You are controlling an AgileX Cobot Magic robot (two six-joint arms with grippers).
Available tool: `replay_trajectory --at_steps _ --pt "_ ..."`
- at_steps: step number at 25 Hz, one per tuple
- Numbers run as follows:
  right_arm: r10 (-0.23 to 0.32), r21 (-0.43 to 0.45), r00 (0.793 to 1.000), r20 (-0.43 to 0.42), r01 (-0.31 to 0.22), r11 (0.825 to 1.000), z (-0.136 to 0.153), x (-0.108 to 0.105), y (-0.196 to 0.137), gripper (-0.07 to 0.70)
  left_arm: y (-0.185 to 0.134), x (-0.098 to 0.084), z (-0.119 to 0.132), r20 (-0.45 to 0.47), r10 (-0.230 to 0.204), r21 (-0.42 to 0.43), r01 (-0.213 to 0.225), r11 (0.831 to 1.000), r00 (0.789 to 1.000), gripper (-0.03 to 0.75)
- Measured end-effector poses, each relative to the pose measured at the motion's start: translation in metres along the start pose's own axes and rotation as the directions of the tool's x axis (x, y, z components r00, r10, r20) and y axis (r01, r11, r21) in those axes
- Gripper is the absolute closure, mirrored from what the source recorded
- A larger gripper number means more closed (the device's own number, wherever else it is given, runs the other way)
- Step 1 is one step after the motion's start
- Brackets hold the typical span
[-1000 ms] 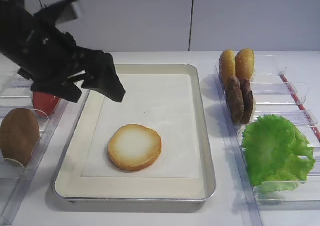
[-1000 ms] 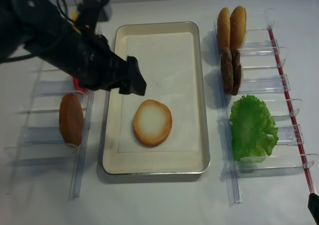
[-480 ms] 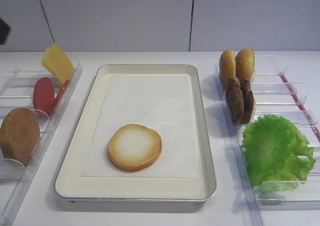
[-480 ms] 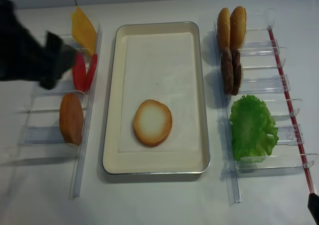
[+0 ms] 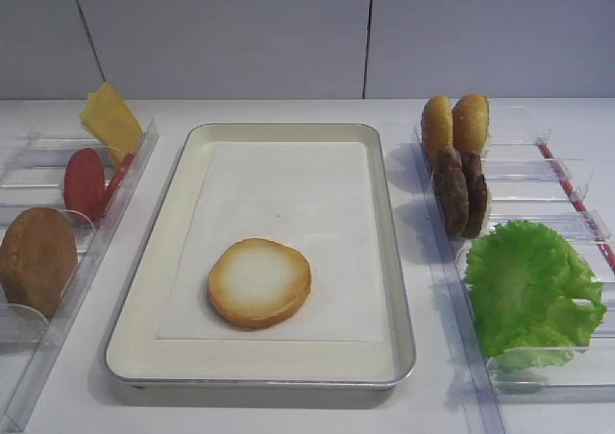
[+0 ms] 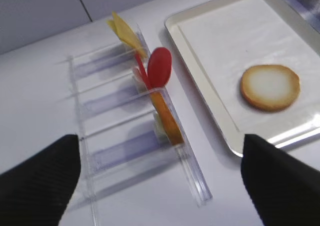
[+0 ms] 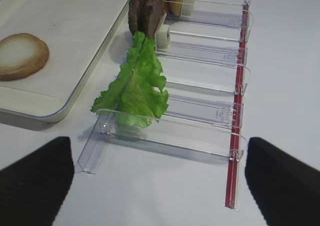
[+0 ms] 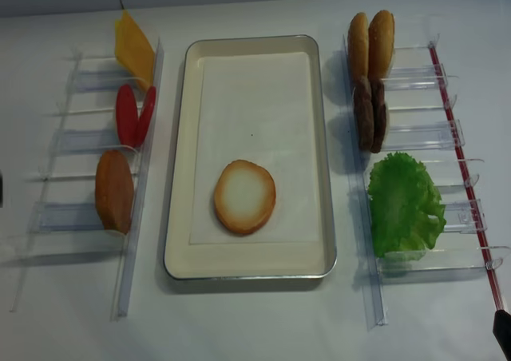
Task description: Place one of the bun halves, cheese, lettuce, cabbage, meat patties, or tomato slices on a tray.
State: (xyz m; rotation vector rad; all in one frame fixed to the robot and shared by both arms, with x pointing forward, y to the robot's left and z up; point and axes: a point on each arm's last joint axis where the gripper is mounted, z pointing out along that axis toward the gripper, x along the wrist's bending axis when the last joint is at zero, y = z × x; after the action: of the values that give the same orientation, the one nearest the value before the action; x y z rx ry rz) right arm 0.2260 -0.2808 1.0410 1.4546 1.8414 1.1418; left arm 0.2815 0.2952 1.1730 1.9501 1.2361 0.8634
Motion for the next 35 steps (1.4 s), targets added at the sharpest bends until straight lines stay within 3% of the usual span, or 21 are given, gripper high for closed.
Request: replay_trajectory --at_steps 4,9,15,20,35 --pt "0.0 0.0 1.0 0.0 0.0 1.0 0.0 0.0 0.0 -0.06 -0.041 -0.01 -0.003 0.045 -0.001 0.031 0.0 1.0 0.999 0.107" --pt "0.0 0.0 1.0 0.0 0.0 1.0 0.0 0.0 0.0 -0.06 -0.08 -0.018 0.001 0.054 -0.037 0.034 0.035 0.999 0.998 0.107" --pt "0.001 0.0 1.0 -0.001 -0.001 1.0 0.0 0.0 0.0 -0.06 -0.13 -0.029 0.031 0.071 -0.061 0.114 0.052 0.992 0.996 0.107" --pt "0.001 0.0 1.0 -0.001 -0.001 1.0 0.0 0.0 0.0 -0.06 -0.139 -0.031 0.031 0.067 -0.073 0.01 0.072 0.997 0.995 0.11" --pt "-0.002 0.0 1.0 -0.003 0.002 1.0 0.0 0.0 0.0 -0.06 -0.139 -0.027 0.03 0.019 -0.1 -0.007 0.1 0.995 0.995 0.111"
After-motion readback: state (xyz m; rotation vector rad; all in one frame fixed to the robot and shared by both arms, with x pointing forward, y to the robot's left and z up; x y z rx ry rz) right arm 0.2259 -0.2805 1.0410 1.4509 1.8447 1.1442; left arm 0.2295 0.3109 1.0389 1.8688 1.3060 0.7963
